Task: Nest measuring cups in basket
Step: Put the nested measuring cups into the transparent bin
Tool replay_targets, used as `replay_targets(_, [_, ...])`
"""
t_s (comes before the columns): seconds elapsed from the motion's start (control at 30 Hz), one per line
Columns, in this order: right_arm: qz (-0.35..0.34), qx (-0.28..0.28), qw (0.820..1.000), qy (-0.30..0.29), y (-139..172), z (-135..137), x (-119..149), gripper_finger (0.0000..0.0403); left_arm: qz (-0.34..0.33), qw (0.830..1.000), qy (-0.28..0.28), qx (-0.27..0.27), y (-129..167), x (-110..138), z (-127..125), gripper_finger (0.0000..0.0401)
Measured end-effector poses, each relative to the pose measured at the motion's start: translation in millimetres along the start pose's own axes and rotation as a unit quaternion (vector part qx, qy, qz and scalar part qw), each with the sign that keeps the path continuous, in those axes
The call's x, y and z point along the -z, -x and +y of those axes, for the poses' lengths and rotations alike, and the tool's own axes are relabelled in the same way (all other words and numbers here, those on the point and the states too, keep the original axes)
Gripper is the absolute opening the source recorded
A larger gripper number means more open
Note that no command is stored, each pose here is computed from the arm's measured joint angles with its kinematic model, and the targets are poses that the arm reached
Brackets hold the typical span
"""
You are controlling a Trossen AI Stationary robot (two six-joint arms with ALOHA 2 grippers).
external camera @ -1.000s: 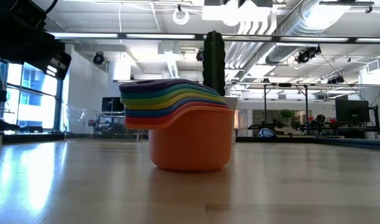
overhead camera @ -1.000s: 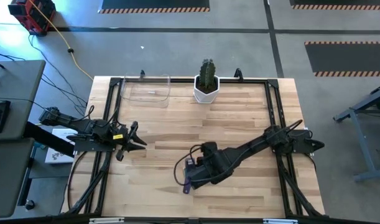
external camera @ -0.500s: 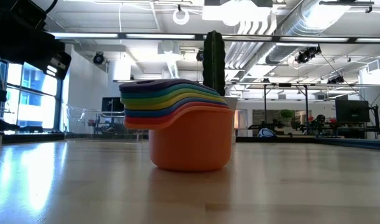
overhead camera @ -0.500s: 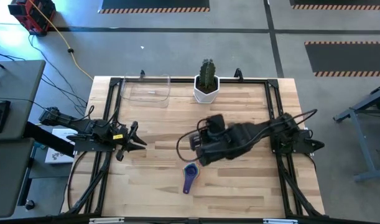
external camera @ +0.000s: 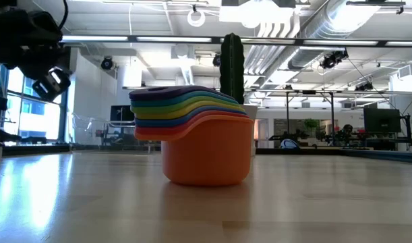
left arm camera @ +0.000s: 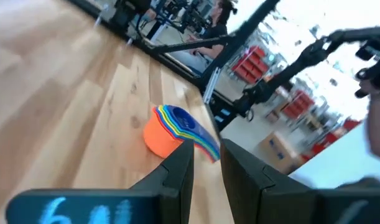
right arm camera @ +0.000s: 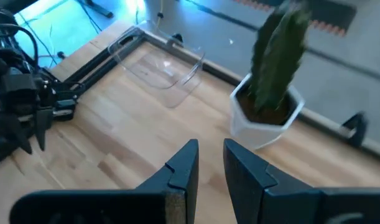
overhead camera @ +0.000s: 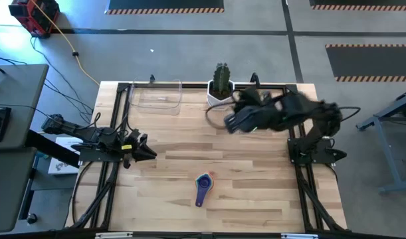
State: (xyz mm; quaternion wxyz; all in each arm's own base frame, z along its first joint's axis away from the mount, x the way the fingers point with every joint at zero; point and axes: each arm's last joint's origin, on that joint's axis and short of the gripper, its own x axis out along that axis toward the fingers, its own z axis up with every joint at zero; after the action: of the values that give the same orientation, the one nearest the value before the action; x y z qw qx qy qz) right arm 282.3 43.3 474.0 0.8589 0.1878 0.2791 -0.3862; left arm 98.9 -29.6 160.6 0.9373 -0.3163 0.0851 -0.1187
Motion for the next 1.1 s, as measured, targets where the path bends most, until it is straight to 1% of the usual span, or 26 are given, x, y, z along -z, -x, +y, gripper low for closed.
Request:
replay_targets(0.13, [-0.020,-0.009,0.999,0.048,18.9,-28.6,-13.7,0.0067,-0.003,0.998,0.057,-0.003,0.0,-0.2,0.2,0.0070])
replay_targets(0.23, [-0.040,-0.016,0.996,0.079,35.5,-47.6,-19.4,0.0067,-0.029,0.995,0.098,-0.021,0.1,-2.3,0.8,0.0070])
replay_targets(0.3, [-0.052,-0.013,0.994,0.098,43.8,-58.4,-20.2,0.0067,-0.048,0.991,0.122,-0.029,0.3,-4.0,0.9,0.0070])
replay_targets(0.4, [-0.055,-0.002,0.992,0.117,49.8,-74.3,-13.1,0.0067,-0.067,0.987,0.142,-0.035,0.4,-5.8,0.7,0.0070])
replay_targets(0.47, [-0.049,0.006,0.992,0.120,51.2,-87.7,-3.9,0.0067,-0.077,0.985,0.151,-0.038,0.5,-6.8,0.7,0.0070])
replay_targets(0.6, [-0.037,0.019,0.994,0.105,49.9,-114.4,19.0,0.0067,-0.095,0.981,0.166,-0.046,0.8,-8.3,0.9,0.0070])
replay_targets(0.77, [-0.036,0.014,0.996,0.082,43.2,-138.4,46.3,0.0067,-0.116,0.976,0.172,-0.064,1.2,-9.3,2.1,0.0070])
replay_targets(0.9, [-0.047,0.004,0.996,0.079,30.7,-150.1,69.5,0.0067,-0.130,0.974,0.172,-0.065,1.5,-11.0,1.6,0.0070])
replay_targets(1.03, [-0.055,-0.008,0.996,0.068,11.6,-159.4,98.2,0.0067,-0.140,0.973,0.174,-0.065,1.7,-12.3,1.1,0.0070])
replay_targets(1.1, [-0.054,-0.023,0.997,0.060,1.7,-163.4,113.2,0.0067,-0.147,0.971,0.175,-0.064,1.9,-13.3,0.6,0.0070])
